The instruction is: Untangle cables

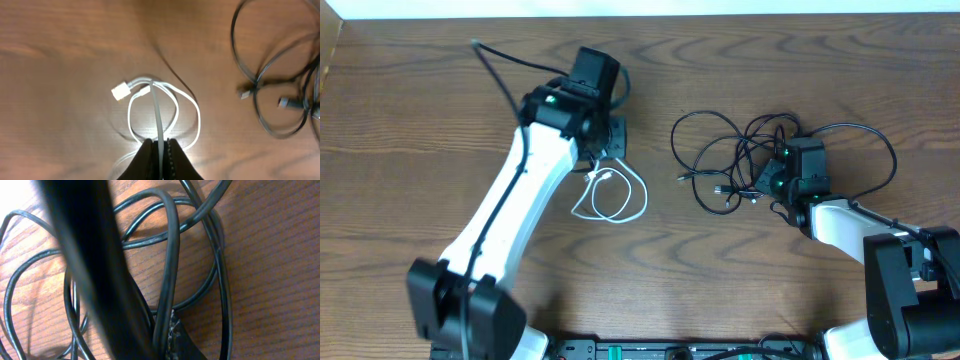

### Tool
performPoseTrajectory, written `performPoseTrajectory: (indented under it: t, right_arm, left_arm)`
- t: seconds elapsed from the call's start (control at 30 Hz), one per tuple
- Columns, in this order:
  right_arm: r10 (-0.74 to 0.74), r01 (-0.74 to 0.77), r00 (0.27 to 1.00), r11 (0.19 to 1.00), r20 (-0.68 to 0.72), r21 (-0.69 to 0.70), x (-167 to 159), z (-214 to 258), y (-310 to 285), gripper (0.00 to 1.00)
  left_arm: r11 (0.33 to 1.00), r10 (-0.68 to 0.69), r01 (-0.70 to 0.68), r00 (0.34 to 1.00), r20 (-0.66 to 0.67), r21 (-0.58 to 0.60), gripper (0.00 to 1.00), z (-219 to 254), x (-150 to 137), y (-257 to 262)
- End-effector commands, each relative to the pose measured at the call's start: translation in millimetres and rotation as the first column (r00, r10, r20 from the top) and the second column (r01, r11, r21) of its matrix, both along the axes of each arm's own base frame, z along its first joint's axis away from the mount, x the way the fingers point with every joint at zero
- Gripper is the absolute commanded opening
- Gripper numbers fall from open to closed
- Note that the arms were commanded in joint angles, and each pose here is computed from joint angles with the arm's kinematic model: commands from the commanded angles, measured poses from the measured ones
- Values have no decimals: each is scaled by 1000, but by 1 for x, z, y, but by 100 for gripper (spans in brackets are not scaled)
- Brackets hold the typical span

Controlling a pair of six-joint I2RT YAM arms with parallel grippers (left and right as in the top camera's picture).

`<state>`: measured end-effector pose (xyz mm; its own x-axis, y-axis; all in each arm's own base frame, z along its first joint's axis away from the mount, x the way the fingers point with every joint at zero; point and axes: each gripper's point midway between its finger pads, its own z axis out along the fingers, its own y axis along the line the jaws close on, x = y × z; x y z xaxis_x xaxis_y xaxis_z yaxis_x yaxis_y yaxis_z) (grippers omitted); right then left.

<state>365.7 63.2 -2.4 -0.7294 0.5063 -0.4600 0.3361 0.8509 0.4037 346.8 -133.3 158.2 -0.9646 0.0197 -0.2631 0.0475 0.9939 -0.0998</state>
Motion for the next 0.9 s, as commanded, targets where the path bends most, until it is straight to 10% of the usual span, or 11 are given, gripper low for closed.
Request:
performPoseTrajectory:
  t: [0.0,0.17,0.23,0.3,0.87]
  right_arm:
    - [-36,31,988,999,-149,-32,-35,-39,-11,1]
    - [-36,31,988,999,-149,-32,-35,-39,-11,1]
    - [-36,31,988,999,-149,-32,-35,-39,-11,1]
    - [-36,31,988,999,-149,-32,-35,-39,-11,1]
    - [-36,32,988,999,-148,-32,-35,-38,-12,1]
  left_arm:
    - [1000,-5,3,990,-144,-16,8,-31,-16,-5]
    - [996,16,6,967,-255,84,30,-62,-25,8]
    - [993,23,9,961,-275,115,64,-67,-27,13]
    - [991,28,10,962,-271,134,75,-68,-26,17]
    - [999,35,-34,999,-32,40,84,25,-19,21]
